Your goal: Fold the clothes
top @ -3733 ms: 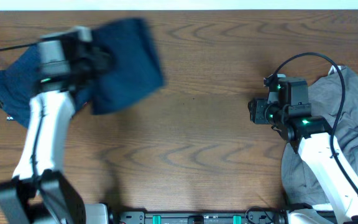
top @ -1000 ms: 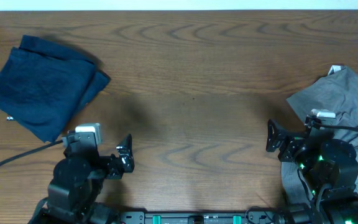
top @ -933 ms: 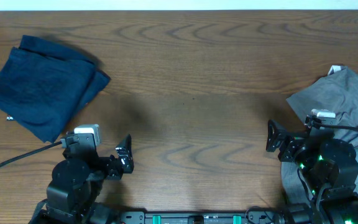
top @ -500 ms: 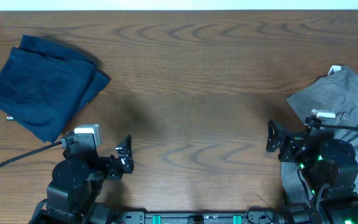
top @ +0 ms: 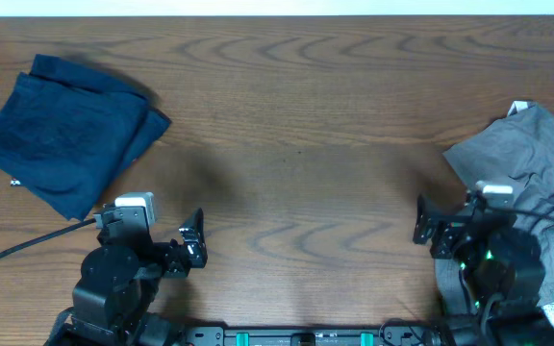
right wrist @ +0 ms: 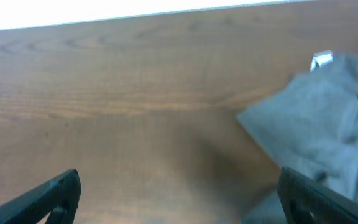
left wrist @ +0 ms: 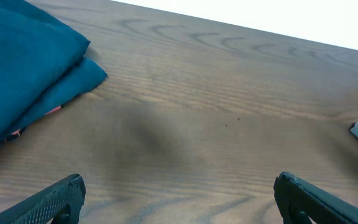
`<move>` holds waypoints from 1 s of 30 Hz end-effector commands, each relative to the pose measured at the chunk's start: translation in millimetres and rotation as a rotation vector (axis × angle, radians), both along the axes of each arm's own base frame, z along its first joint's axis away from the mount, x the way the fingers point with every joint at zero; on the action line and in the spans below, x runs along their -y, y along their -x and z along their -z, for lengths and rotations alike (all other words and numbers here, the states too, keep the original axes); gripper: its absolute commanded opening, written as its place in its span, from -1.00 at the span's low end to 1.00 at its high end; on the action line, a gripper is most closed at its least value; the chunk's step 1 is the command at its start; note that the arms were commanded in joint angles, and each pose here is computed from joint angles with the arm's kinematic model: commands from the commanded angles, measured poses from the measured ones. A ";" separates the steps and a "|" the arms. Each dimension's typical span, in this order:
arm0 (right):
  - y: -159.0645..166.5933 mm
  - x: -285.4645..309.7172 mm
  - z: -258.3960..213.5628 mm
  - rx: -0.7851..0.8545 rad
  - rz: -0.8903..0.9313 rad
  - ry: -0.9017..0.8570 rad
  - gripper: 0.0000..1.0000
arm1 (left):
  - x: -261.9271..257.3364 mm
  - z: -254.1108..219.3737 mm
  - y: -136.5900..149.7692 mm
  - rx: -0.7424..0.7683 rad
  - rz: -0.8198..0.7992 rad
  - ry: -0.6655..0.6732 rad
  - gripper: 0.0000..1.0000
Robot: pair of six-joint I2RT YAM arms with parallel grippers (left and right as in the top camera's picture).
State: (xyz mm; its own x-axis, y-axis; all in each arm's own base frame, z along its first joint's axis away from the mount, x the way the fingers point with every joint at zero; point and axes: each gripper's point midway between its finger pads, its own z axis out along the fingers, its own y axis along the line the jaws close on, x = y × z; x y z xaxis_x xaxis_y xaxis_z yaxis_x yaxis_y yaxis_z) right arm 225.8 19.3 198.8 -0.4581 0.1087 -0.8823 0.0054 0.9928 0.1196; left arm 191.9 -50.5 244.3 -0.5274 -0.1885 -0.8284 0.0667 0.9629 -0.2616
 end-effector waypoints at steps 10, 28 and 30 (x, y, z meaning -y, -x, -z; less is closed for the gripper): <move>-9.2 4.2 32.3 0.326 -0.008 0.029 0.99 | -2.4 0.6 -0.5 0.006 -0.003 -0.026 0.95; -18.4 -12.7 41.3 0.408 -0.108 0.042 0.98 | -2.4 0.6 -0.5 0.006 -0.003 -0.026 0.96; -18.4 -12.7 41.2 0.408 -0.108 0.042 0.99 | -2.4 0.6 -0.5 0.006 -0.003 -0.026 0.96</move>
State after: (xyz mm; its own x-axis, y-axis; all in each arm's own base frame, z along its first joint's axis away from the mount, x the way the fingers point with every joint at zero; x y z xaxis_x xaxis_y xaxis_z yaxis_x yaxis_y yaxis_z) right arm 244.1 32.5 158.2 -0.0783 0.0244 -0.9966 -0.1381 0.9898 0.0350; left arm 191.9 -50.5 243.9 -0.5289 -0.1880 -0.8276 0.0662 0.9631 -0.2610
